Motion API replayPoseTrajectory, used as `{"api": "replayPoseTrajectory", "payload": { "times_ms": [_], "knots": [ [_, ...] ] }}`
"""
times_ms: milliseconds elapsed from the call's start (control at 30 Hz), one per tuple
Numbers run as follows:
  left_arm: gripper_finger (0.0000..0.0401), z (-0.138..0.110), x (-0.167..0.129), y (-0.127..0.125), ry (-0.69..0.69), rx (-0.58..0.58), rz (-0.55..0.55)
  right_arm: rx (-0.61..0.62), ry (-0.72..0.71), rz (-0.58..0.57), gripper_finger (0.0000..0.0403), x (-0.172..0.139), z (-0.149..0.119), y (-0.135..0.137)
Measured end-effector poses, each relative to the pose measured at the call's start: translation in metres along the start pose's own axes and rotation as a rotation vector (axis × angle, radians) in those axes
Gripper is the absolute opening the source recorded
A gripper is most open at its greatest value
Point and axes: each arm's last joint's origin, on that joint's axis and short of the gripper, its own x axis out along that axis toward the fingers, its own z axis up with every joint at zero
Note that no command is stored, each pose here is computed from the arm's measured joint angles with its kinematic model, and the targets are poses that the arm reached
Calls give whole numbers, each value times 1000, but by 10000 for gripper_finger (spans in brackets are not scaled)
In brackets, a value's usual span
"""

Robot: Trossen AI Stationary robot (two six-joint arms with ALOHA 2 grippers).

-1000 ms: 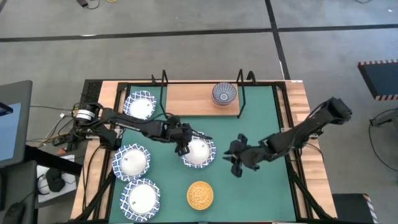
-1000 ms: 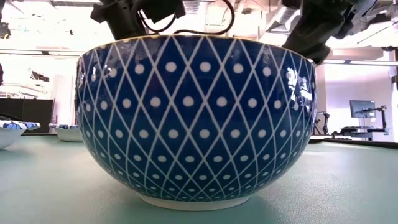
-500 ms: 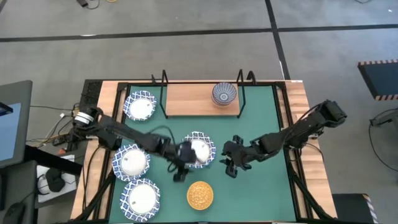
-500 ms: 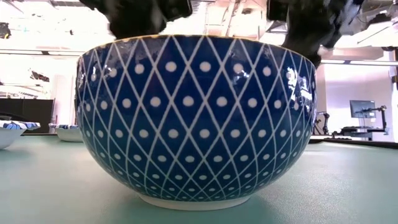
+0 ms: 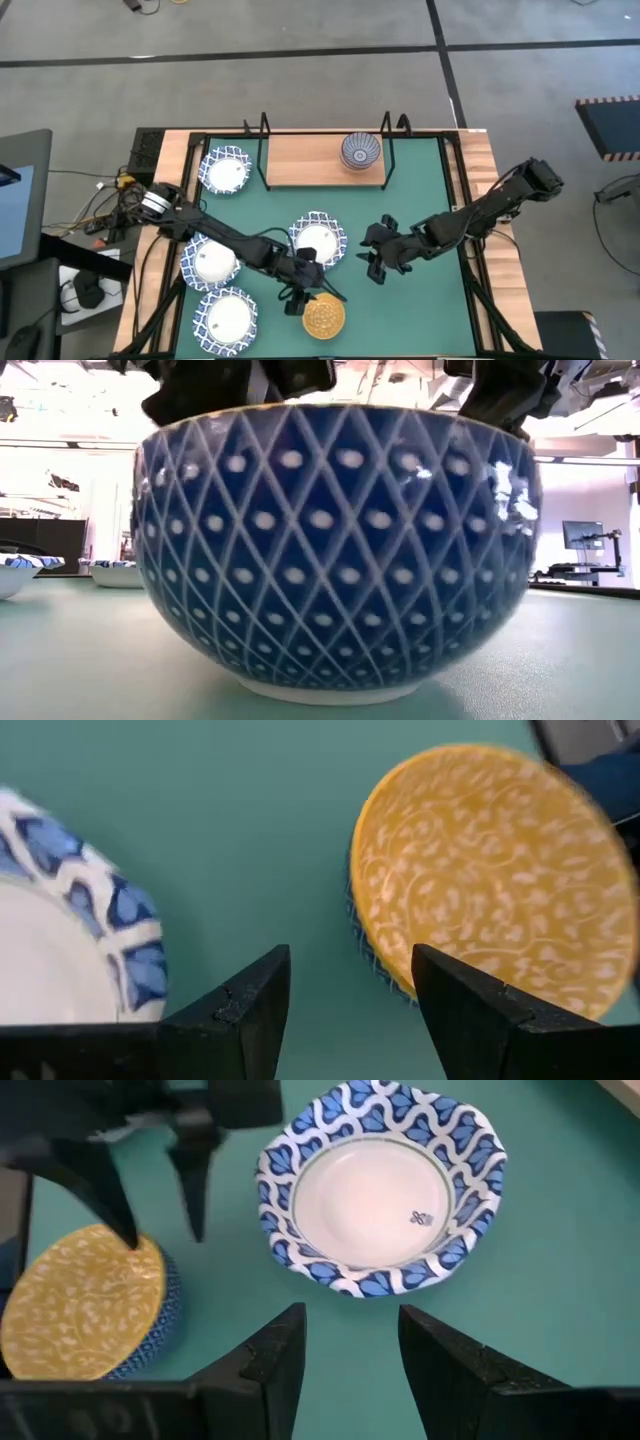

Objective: Place and stack bowls onto a shelf
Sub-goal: Stack the yellow patterned bowl on top of the blue patterned bowl

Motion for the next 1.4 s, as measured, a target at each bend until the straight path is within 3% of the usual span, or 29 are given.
{"api": "replayPoseTrajectory", "payload": {
  "times_ms": [233,633,767,967,1133,1233,1400],
  "knots": [
    [194,15,-6,-4,-5,-16,0,-6,3,-20,187,0,-1,-1],
    [185,2,17,-1,69,-47,-8,-7,-3,-30,187,0,-1,-2],
    [136,1,15,-1,72,-47,2,-7,-3,-30,187,0,-1,-2],
    [18,0,15,0,90,-31,3,-8,-2,-32,187,0,-1,-2],
    [6,0,14,1,102,-12,4,-8,-3,-31,187,0,-1,-2],
    [3,6,5,2,145,3,77,-6,-17,-43,187,0,0,-2],
    [3,26,-20,-4,172,105,312,2,-42,-46,187,0,2,-2]
  ]
}}
